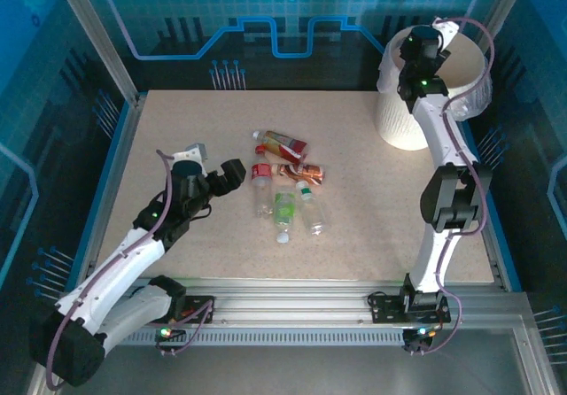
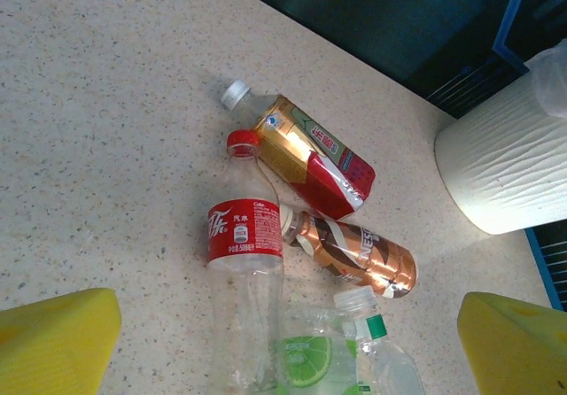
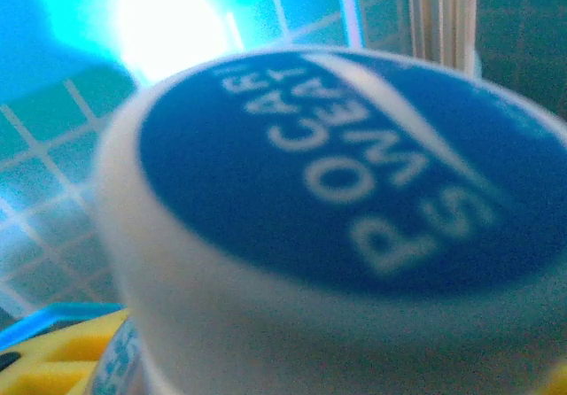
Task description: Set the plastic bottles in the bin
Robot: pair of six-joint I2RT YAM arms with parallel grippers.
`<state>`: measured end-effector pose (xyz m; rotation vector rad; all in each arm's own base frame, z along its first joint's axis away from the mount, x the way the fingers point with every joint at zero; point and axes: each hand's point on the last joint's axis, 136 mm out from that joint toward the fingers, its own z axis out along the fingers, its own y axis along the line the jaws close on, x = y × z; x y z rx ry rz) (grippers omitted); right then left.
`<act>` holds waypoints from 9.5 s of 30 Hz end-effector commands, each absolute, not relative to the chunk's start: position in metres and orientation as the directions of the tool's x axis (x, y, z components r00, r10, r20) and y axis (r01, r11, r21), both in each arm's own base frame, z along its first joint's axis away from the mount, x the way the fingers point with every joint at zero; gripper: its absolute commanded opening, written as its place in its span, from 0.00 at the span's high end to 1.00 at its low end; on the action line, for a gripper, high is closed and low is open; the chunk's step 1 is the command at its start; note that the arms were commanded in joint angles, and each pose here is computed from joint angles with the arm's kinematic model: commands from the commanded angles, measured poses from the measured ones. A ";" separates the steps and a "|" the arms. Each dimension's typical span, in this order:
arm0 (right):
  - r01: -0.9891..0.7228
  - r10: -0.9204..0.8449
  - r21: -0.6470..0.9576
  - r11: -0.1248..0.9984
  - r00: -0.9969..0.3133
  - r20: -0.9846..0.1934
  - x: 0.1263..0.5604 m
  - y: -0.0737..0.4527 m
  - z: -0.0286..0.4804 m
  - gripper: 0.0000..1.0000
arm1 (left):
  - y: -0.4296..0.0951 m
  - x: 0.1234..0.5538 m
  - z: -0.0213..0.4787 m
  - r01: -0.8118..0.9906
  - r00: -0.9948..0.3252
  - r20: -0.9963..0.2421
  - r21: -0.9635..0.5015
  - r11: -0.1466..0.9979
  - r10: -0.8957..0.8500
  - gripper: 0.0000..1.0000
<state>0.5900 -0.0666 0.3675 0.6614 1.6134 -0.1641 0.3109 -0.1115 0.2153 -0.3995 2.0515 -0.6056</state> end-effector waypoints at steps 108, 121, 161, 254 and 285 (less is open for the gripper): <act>-0.348 -0.332 0.014 0.937 -0.905 -0.264 0.253 0.231 0.031 0.11 | -0.124 0.330 0.136 -0.292 -0.678 -0.388 -0.637 0.713 -0.624 0.01; -0.377 -0.365 -0.006 0.926 -0.894 -0.261 0.254 0.231 0.026 0.25 | -0.131 0.333 0.133 -0.273 -0.691 -0.370 -0.662 0.698 -0.621 0.01; -0.278 0.263 0.452 0.848 -0.518 -0.814 0.397 0.149 0.330 0.60 | -0.159 0.336 0.146 -0.183 -0.733 -0.357 -0.716 0.674 -0.579 0.01; -0.267 0.296 0.453 0.851 -0.469 -0.832 0.348 0.070 0.330 0.00 | -0.181 0.328 0.036 -0.272 -0.868 -0.346 -0.270 0.924 -0.357 0.27; -0.461 0.092 0.411 0.786 -0.570 -0.816 0.339 0.153 0.316 0.00 | -0.247 0.331 0.184 0.269 -0.743 -0.628 -0.596 0.756 -0.231 0.56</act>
